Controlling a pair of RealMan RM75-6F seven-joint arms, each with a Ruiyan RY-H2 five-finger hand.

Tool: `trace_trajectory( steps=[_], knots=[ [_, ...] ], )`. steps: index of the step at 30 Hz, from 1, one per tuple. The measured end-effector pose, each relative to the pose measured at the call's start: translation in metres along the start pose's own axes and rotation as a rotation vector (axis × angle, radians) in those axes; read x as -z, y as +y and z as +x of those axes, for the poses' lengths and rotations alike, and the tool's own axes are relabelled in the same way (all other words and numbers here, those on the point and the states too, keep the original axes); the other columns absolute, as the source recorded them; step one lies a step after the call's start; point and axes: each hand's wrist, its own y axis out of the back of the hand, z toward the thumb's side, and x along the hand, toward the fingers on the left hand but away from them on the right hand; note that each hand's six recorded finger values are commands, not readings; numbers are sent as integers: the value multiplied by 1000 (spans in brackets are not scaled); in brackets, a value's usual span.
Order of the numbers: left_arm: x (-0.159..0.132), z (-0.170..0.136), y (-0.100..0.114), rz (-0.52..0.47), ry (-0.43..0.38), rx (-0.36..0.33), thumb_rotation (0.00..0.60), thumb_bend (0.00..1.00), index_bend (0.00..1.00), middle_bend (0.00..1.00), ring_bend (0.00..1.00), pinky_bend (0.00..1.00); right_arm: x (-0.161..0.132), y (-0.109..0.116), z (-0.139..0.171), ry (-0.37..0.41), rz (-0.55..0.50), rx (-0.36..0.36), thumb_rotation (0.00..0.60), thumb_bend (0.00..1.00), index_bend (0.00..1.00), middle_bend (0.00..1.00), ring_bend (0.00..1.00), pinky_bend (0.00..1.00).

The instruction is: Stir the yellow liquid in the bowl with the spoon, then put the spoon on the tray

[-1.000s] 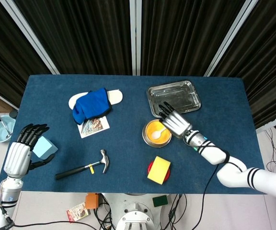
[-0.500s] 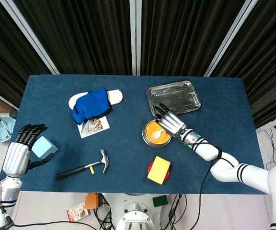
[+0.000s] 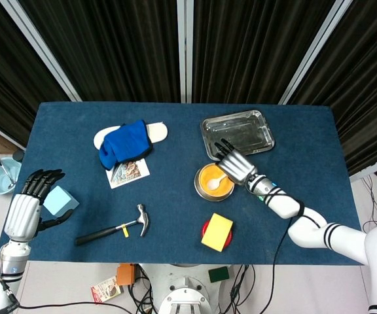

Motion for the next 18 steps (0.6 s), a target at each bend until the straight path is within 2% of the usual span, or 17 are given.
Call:
trace_trajectory(
  steps=[18],
  knots=[
    [1,1,-1,3,2,1,600,131,174,155,135,115,0,-2,-2,-5,-19,-9,600,368,527,266,0,0]
  ],
)
